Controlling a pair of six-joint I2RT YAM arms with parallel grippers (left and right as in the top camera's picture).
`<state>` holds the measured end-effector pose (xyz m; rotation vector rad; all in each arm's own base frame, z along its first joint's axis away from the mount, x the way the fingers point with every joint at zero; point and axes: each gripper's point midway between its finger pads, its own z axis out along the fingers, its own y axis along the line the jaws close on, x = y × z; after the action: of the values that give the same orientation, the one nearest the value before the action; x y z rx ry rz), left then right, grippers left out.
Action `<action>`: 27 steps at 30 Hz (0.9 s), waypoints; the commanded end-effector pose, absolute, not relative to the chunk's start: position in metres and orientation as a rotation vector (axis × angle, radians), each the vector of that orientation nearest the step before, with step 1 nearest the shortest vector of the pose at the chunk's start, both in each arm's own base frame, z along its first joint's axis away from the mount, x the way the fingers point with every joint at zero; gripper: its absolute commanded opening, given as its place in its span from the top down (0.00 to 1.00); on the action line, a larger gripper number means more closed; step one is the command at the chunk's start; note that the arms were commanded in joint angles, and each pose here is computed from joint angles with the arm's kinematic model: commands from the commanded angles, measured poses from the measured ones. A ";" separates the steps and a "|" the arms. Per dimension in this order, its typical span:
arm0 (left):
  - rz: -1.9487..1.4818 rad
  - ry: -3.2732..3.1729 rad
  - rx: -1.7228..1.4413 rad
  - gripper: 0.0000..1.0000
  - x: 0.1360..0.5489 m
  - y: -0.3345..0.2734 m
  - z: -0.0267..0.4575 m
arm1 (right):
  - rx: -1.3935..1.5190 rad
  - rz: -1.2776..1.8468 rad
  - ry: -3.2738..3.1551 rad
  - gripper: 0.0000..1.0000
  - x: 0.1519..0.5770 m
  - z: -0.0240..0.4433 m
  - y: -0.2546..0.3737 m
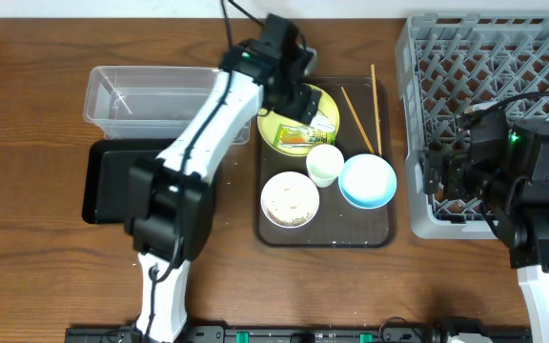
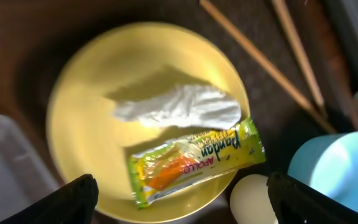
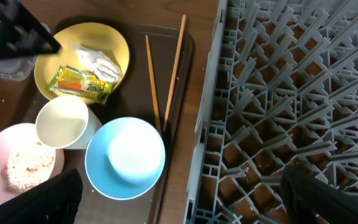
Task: Sort waste into correct bins and load items into the dishwasher rack
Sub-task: 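Reach left gripper to yellow plate and grasp the snack wrapper, then carry wrapper with left gripper and drop it into clear bin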
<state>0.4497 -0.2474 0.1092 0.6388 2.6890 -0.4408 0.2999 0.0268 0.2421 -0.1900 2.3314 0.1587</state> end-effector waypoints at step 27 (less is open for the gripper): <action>-0.233 2.936 0.471 0.18 0.442 -0.240 0.001 | -0.187 0.184 2.348 0.01 0.297 0.243 0.032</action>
<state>0.4449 -0.2383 0.0128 0.4698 2.9135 -0.2421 0.2962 0.0268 0.2366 -0.1810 2.3614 0.1661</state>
